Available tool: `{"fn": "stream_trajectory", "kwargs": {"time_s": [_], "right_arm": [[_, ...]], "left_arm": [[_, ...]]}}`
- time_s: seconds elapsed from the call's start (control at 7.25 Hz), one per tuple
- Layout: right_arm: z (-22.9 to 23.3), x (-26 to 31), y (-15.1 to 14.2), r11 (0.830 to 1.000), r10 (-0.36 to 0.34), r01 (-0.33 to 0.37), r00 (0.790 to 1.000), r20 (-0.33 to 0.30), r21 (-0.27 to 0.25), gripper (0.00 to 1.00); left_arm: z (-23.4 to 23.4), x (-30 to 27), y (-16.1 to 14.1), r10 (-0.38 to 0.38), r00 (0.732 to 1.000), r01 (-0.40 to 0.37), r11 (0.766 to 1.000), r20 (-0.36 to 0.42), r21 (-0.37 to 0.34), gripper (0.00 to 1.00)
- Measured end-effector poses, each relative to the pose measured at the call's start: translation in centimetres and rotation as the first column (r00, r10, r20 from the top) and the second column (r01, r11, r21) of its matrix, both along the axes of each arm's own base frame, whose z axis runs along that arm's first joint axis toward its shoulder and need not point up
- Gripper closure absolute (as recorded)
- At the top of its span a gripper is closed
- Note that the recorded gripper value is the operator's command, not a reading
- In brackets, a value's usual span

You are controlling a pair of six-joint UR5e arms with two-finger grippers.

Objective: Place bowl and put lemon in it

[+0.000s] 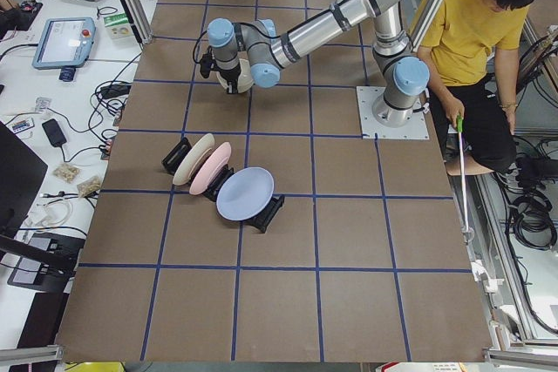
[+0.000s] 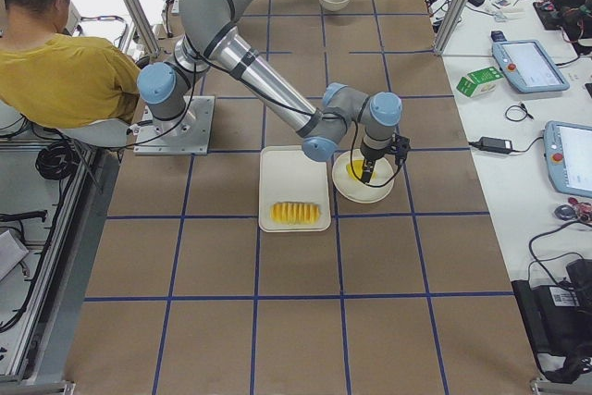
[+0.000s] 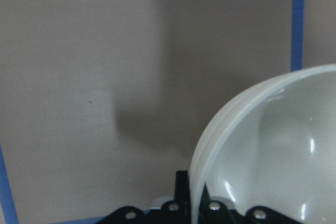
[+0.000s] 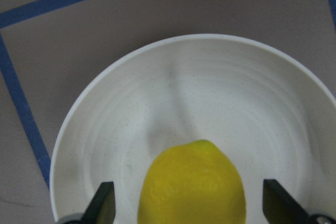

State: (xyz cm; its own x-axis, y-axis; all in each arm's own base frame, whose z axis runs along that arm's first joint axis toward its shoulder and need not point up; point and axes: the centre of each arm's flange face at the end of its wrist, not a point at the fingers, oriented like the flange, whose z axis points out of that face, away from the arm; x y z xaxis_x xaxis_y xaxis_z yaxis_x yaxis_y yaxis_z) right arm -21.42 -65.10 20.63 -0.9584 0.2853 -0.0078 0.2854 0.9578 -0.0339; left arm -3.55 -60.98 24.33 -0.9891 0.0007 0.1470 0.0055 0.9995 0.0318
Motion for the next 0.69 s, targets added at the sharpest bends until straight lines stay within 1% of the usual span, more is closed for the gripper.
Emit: {"fn": "stream_trajectory", "kwargs": {"time_s": [0.14,0.28,0.55,0.69], "right_arm": [[-0.5,0.0,0.0,1.0,0.0,0.0,1.0,0.003,0.004,0.96],[-0.7,0.1,0.1,1.0,0.0,0.0,1.0,0.007,0.009,1.0],[-0.3,0.1,0.2,1.0,-0.001,0.001,1.0,0.006,0.018,1.0],[1.0,0.3,0.6,1.0,-0.001,0.001,1.0,0.005,0.026,1.0]], "left_arm": [[0.9,-3.6,0.5,0.013,1.0,-0.013,1.0,-0.02,0.003,1.0],[1.4,-8.5,1.1,0.018,0.999,-0.018,1.0,-0.039,0.002,1.0],[0.2,-16.3,2.1,0.043,0.998,-0.044,0.999,-0.056,-0.028,1.0],[-0.9,-19.2,3.1,0.037,0.998,-0.039,0.999,-0.06,-0.032,1.0]]}}
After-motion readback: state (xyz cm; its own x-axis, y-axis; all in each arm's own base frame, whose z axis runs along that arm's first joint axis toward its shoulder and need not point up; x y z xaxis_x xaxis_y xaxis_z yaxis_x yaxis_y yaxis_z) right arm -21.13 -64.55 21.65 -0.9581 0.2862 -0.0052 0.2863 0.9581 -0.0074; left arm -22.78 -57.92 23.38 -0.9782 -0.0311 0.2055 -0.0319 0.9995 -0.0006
